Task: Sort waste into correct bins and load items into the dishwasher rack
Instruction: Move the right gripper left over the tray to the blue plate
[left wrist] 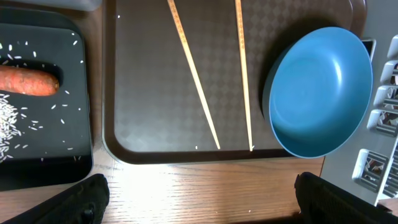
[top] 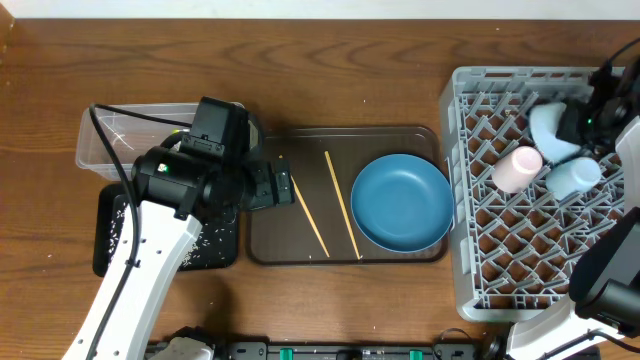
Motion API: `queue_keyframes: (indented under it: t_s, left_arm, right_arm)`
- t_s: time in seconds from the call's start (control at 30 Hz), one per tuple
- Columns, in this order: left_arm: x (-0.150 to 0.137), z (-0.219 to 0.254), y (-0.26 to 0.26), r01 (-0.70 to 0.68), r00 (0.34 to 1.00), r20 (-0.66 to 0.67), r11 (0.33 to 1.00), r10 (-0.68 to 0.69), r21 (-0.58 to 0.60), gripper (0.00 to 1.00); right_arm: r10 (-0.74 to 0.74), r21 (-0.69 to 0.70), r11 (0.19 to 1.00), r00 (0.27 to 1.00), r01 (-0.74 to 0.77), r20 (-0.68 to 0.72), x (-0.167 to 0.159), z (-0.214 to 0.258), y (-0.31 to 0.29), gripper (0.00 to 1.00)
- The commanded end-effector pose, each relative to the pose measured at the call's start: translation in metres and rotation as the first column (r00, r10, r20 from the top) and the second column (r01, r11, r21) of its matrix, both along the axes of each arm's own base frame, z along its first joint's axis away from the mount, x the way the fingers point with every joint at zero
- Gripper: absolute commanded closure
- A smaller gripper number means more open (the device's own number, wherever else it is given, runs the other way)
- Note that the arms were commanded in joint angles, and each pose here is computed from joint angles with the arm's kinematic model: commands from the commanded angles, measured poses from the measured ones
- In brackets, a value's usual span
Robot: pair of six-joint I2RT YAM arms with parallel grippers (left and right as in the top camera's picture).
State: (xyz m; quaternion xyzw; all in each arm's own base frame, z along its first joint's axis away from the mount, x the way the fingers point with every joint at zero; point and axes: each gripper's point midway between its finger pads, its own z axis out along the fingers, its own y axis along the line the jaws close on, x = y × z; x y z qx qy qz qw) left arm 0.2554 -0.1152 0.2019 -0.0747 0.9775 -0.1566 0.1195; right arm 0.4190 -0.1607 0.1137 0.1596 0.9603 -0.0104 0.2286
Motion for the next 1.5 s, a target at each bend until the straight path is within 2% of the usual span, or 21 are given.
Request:
queue_keyframes:
  t_s: [0.0,0.13,0.33,0.5,0.63,0.7,0.83,0.93,1.17,1.33,1.47]
  left_arm:
    - [0.003,0.008,0.002,-0.006,1.000,0.025,1.000,0.006,-0.002,0.02]
    - [0.003,0.008,0.002,-0.005,1.000,0.025,1.000,0.005,-0.002,0.02]
    - [0.003,0.008,0.002,-0.005,1.000,0.025,1.000,0.005,-0.002,0.02]
    - [0.003,0.008,0.002,-0.006,1.000,0.025,1.000,0.006,-0.002,0.02]
    - [0.003,0.008,0.002,-0.005,1.000,0.025,1.000,0.005,-0.002,0.02]
    - [0.003,0.008,0.002,-0.005,1.000,0.025,1.000,0.005,-0.002,0.02]
    - [0.003,0.008,0.002,-0.005,1.000,0.025,1.000,0.005,-0.002,0.02]
    - [0.003,0.008,0.002,-0.006,1.000,0.025,1.000,0.006,-0.002,0.02]
    - [0.003,0.008,0.002,-0.005,1.000,0.025,1.000,0.005,-0.002,0.02]
    - [0.003,0.008,0.002,-0.005,1.000,0.025,1.000,0.005,-0.002,0.02]
    - [0.003,0.008,0.002,-0.005,1.000,0.025,1.000,0.005,-0.002,0.02]
  right_arm:
    - [-0.102,-0.093,0.990,0.995,0.102,0.000,-0.009,0.010,-0.026,0.99]
    - [-0.080,-0.063,0.994,0.995,0.084,0.052,-0.002,0.025,-0.020,0.99]
    - [0.022,0.081,0.996,0.980,-0.039,0.197,0.015,0.062,0.014,0.98]
    - [0.052,0.185,0.977,0.964,-0.102,0.259,0.017,0.079,0.037,0.99]
    - [0.069,0.328,0.931,0.957,-0.163,0.281,0.014,0.085,0.065,0.99]
    - [0.104,0.416,0.882,0.953,-0.220,0.284,0.008,0.089,0.088,0.94]
    - [0.148,0.596,0.765,0.967,-0.244,0.206,-0.022,0.091,0.133,0.68]
    - [0.183,0.674,0.703,0.974,-0.227,0.137,-0.042,0.090,0.155,0.64]
    - [0.418,0.695,0.626,0.905,-0.353,0.082,-0.080,0.083,0.210,0.61]
    - [0.550,0.648,0.637,0.835,-0.417,-0.003,-0.097,0.067,0.248,0.53]
    - [0.658,0.573,0.637,0.751,-0.515,-0.058,-0.109,0.055,0.279,0.52]
